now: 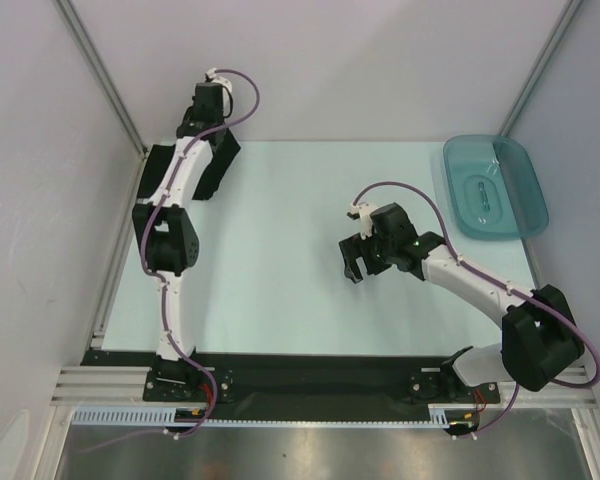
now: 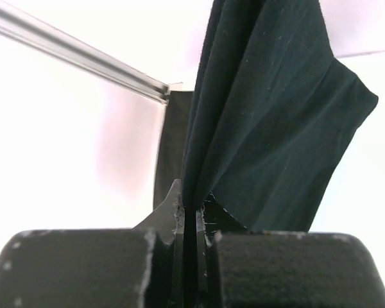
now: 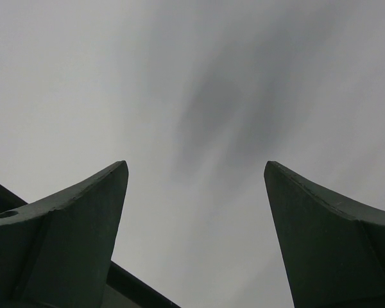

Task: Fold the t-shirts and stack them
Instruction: Neatly place the folded tshirt to the corner

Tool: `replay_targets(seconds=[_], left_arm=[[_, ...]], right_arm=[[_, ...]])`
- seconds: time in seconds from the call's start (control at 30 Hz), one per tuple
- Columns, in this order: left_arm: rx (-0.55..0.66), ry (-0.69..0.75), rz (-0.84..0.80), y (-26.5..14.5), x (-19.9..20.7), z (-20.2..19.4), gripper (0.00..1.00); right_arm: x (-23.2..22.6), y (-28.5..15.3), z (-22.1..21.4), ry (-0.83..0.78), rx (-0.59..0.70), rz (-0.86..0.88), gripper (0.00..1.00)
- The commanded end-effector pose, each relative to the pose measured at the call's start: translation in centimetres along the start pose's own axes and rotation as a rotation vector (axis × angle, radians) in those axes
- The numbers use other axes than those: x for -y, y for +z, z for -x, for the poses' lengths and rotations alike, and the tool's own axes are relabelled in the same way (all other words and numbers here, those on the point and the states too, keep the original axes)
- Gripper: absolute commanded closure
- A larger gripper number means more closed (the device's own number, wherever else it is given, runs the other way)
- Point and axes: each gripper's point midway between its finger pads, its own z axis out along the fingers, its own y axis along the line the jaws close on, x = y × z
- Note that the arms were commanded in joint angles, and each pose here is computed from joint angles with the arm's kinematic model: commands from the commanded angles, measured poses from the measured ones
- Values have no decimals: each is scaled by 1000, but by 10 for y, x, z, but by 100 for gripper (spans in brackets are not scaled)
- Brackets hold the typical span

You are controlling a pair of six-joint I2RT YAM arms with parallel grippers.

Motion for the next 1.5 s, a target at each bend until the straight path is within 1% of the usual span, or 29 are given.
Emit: replay_targets(seconds=[0.0,0.23,0.4,0.63,0.77,0.8,0.9,1.13,1.27,1.33,1.47], left_arm=[[102,-73,104,-29,-60,36,100],[64,-100,87,-3,-52,14,100],[18,-120,96,19,-51,-13,100],[20,-159,82,47,-52,-28,100],[-1,-123,66,60,-39,-41,100],[-23,-124,98,67,-55,-53,100],[-26,-166,92,77,-61,-63,100],[-51,-162,107,102,-59,-84,100],[-74,-185,124,116,-67,-99,100],[-82,-169,145,120,-70,-105,100],[-71,-192,156,130,-76,-108,100]], right_arm=[[-4,-4,27,2,72,17,7],[-1,-3,25,1,61,6,7],[1,1,20,7,42,-1,7],[-1,7,25,27,39,10,8],[-2,11,27,44,41,12,7],[-2,11,30,46,47,11,7],[-2,16,30,57,36,10,7],[-2,29,31,75,-1,15,7],[-1,34,36,76,-16,9,7],[0,39,34,81,-32,9,7],[-1,46,38,90,-44,12,7]])
